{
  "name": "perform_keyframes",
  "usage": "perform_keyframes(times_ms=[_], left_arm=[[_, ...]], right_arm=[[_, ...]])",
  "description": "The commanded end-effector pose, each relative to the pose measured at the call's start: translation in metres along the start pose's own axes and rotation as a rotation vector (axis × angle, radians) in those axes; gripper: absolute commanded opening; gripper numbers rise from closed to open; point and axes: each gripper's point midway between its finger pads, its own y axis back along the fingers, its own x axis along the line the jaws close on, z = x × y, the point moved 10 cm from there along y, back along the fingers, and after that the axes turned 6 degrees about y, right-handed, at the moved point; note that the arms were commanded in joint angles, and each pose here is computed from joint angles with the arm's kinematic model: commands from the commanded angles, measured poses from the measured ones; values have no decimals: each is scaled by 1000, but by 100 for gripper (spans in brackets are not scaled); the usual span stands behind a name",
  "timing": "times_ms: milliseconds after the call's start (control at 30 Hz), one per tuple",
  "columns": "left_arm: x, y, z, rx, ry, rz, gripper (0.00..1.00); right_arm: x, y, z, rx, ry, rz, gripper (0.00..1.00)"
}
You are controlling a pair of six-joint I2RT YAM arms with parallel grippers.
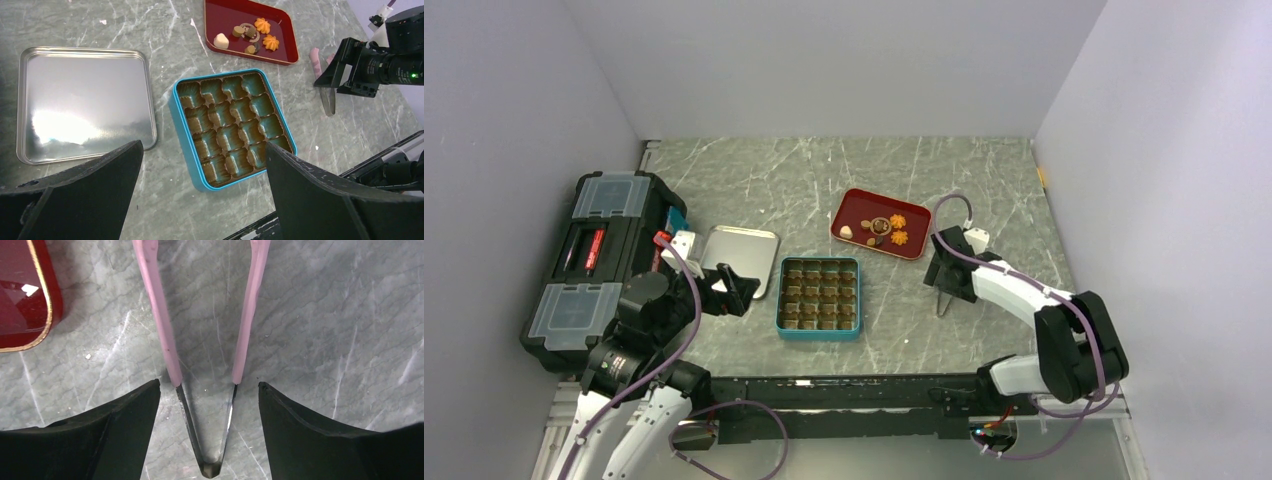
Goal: Pack the cookies
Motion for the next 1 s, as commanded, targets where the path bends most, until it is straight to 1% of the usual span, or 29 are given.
perform_keyframes(times_ms=[0,300,333,700,967], left_arm=[[-5,2,7,-28,-2,-28,99],[-5,3,8,-30,-2,-27,99],[-5,3,8,-31,-2,-28,99],[-5,3,8,-31,-1,-28,99],[-5,3,8,-29,-2,-29,99]], right_arm=[[7,-3,2,-7,-24,11,73],[10,-4,1,6,-9,7,57],[11,-4,0,6,-8,10,54],[13,-2,1,6,3,17,28],[13,14,9,-24,18,40,24]])
